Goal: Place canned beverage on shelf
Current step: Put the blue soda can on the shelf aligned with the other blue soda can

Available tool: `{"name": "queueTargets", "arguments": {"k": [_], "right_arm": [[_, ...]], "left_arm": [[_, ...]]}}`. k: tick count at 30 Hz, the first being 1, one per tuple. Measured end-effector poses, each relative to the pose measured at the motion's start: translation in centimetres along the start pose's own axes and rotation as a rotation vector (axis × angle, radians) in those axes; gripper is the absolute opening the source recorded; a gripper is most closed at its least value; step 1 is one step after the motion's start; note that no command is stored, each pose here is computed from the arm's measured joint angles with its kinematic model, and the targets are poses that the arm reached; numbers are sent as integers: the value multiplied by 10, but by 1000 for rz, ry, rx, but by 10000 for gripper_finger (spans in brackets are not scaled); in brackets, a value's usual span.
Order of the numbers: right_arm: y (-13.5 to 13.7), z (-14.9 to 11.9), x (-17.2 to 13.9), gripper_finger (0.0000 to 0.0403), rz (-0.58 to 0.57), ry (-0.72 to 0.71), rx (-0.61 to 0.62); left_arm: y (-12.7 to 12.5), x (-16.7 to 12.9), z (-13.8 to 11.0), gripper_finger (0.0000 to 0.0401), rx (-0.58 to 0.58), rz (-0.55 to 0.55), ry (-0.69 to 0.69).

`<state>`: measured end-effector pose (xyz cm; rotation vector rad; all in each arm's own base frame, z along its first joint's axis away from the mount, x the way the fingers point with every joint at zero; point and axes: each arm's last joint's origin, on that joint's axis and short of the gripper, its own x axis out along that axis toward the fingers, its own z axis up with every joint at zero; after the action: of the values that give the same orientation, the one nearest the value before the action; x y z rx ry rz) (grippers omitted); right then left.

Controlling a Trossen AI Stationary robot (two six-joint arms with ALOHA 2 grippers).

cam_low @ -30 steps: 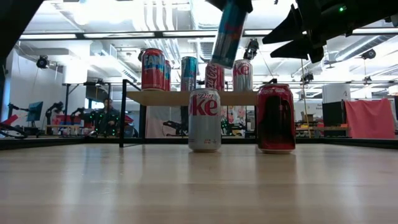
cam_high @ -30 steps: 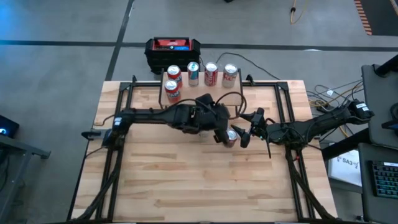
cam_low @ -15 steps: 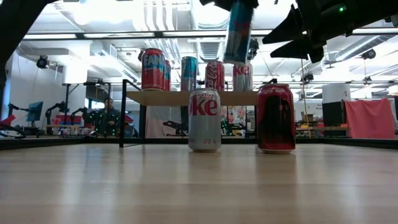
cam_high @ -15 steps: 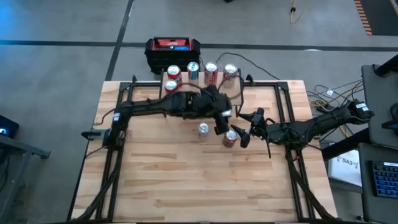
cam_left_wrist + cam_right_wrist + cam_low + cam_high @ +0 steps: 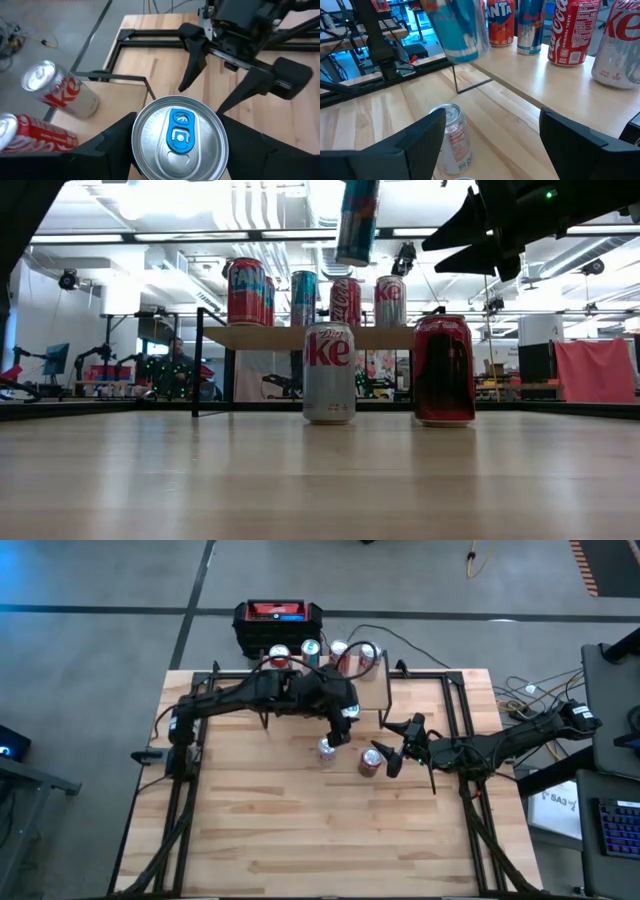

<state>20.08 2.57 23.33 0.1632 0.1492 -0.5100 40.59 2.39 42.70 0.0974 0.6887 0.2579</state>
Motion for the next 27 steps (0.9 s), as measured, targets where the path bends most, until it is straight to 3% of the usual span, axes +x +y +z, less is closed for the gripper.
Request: {"name": "queueTargets", "arguments": {"k": [8, 14, 22, 27], "right_arm": [[0, 0, 0, 299, 0, 0, 0], [0, 0, 0, 299, 0, 0, 0], [0, 0, 0, 299, 0, 0, 0], [0, 0, 0, 299, 0, 0, 0]], "left_arm": [[8, -20, 0, 228, 45, -61, -6], [29, -51, 1, 228, 23, -149, -68], [48, -95, -9, 228, 11, -125, -58], [50, -98, -18, 228, 32, -197, -112]]}}
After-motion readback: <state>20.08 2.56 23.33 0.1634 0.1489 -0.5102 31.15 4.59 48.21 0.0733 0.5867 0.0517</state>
